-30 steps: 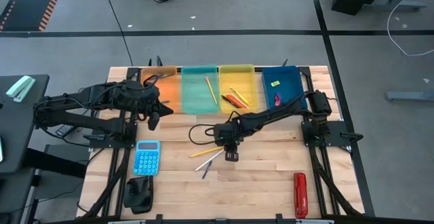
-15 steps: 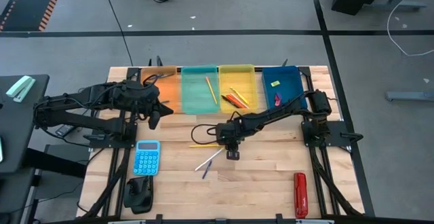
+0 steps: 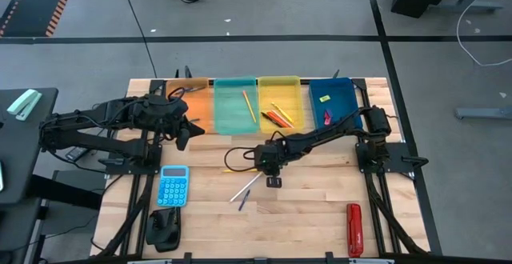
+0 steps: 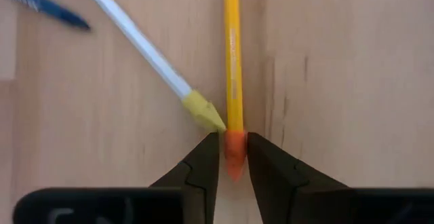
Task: Sort crayons/erasers/pens/pencils in bins
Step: Put the yellow pencil into the green bin
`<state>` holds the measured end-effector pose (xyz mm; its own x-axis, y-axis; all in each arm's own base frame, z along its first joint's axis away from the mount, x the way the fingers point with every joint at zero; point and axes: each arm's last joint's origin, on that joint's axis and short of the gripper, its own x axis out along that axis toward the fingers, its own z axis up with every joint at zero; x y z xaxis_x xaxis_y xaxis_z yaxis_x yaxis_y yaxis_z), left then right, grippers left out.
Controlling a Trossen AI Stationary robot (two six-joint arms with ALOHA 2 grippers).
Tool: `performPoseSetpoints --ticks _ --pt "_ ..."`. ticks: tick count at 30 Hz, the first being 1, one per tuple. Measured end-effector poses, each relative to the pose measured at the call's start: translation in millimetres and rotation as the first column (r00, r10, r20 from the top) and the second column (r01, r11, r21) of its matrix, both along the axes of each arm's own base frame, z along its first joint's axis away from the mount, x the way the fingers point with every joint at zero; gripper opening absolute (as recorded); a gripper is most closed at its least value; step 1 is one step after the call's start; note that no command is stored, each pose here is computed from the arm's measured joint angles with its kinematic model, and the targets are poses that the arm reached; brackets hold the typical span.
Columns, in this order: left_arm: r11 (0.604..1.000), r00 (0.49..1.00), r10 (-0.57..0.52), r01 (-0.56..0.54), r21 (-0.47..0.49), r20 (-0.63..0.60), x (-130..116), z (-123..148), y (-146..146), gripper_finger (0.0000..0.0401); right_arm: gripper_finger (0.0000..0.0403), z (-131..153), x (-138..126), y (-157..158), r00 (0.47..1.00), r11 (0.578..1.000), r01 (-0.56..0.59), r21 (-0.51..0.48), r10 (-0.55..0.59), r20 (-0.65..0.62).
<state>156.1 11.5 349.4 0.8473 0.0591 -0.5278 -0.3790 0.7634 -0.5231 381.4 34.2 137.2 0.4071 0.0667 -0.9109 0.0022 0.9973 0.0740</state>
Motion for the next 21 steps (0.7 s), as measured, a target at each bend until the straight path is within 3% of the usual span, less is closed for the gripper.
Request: performPoseSetpoints --ticks 11,21 --pt "0.999 1.000 0.019 -0.018 -0.029 0.023 1.0 1.7 0.1 0.0023 0.0082 -9.7 -8.0 0.0 1.000 0.999 0.019 0.043 -0.018 -0.016" --pt "0.999 0.999 0.027 -0.027 -0.032 0.023 1.1 1.7 0.3 0.0013 0.0044 -5.0 -0.2 0.2 0.997 0.997 0.069 0.040 -0.070 0.027"
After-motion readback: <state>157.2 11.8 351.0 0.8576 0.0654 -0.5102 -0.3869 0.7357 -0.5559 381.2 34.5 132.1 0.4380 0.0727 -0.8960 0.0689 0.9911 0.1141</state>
